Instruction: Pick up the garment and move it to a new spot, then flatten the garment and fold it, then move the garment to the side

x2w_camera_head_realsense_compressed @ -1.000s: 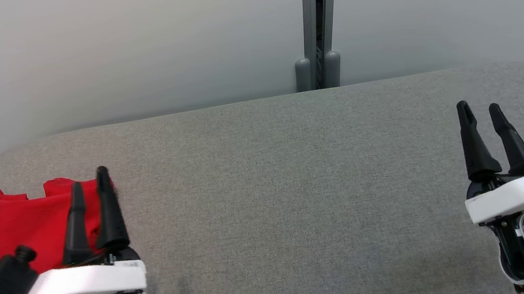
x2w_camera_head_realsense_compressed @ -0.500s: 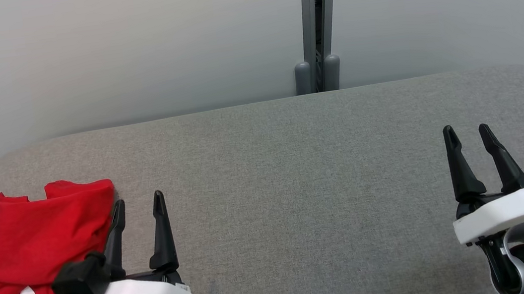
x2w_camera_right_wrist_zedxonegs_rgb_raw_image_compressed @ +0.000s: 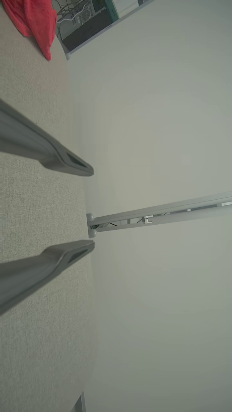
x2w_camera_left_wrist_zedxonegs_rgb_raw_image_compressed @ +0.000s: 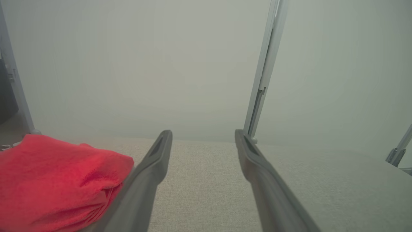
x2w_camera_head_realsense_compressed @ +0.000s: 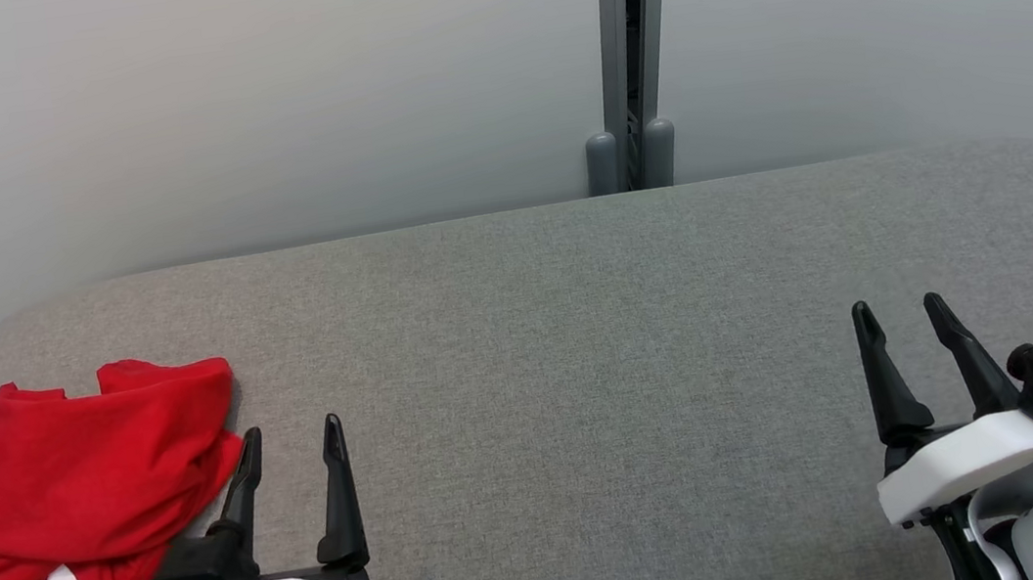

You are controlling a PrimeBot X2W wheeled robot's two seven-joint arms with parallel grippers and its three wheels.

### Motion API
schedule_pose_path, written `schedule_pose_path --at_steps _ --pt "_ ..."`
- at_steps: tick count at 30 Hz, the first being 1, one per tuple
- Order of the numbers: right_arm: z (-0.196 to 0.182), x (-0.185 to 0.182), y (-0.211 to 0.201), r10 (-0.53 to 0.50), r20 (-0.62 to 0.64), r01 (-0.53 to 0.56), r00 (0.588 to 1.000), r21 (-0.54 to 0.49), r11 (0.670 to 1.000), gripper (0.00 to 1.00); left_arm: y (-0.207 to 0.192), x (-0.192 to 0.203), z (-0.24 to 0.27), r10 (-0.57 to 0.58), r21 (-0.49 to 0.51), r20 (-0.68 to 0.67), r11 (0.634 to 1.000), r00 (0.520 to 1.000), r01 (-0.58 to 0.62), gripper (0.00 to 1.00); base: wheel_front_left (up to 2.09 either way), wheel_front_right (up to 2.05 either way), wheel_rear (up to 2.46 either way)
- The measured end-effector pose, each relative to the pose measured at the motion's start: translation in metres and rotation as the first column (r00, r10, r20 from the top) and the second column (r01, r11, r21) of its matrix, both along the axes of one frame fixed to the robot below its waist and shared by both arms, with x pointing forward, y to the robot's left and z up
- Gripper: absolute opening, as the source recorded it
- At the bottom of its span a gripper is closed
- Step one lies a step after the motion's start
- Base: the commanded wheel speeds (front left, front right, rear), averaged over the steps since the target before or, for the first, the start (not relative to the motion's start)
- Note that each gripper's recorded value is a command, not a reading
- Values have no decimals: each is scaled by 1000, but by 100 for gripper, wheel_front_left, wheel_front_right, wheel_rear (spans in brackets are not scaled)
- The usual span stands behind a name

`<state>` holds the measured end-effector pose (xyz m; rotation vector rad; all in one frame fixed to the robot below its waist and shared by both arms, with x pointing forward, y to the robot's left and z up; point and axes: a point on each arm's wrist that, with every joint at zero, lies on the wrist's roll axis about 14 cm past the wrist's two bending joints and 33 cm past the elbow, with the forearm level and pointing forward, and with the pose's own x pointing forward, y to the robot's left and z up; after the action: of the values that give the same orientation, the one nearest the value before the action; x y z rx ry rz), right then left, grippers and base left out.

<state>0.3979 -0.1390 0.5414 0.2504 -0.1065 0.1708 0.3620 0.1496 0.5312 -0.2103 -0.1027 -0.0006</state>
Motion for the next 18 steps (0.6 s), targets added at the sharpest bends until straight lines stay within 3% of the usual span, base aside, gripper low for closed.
schedule_pose_path --at_steps 14,18 --pt "-6 0 8 21 7 -21 1000 -64 998 100 -7 -3 0 -16 114 27 993 1000 13 100 0 0 0" --pt "-5 0 9 25 15 -23 1000 -69 997 100 -8 -4 1 -22 102 32 995 999 19 100 0 0 0"
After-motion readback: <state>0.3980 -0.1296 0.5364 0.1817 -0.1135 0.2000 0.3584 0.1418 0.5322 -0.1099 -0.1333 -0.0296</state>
